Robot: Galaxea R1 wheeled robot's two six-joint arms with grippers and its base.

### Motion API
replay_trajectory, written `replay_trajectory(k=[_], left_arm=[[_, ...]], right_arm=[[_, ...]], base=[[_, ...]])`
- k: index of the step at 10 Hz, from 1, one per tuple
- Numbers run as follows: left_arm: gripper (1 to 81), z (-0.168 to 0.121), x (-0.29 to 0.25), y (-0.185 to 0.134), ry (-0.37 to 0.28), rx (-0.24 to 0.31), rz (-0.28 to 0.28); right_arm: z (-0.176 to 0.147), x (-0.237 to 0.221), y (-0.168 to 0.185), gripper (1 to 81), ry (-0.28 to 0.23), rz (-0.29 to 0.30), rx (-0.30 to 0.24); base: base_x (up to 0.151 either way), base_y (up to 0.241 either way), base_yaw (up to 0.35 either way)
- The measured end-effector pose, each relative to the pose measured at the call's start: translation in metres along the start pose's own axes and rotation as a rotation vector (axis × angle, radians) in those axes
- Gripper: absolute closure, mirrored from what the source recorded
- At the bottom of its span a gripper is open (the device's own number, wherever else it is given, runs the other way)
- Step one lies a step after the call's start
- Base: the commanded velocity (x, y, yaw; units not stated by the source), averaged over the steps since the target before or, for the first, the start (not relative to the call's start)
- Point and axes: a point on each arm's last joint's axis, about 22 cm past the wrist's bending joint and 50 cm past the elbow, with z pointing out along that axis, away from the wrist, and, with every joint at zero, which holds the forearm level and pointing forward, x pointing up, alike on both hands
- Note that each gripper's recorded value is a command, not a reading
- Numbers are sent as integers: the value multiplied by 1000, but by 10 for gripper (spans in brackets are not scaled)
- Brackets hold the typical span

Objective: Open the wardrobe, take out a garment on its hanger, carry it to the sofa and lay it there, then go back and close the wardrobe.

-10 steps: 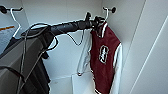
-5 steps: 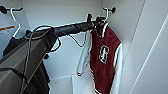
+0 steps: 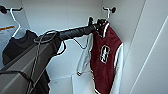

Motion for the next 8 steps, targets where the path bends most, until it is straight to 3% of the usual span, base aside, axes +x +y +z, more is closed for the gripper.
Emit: replay_trajectory(k=[5,7,8], left_arm=[[10,-2,-3,19,0,-58,31],[10,-6,-9,43,-8,-126,46],[10,-7,-9,45,-6,-134,54]], right_arm=[[0,0,-2,10,-1,3,2],[1,0,-2,10,-2,2,2],[1,0,-2,10,-2,3,2]], base=[[0,0,0],[0,0,0],[0,0,0]])
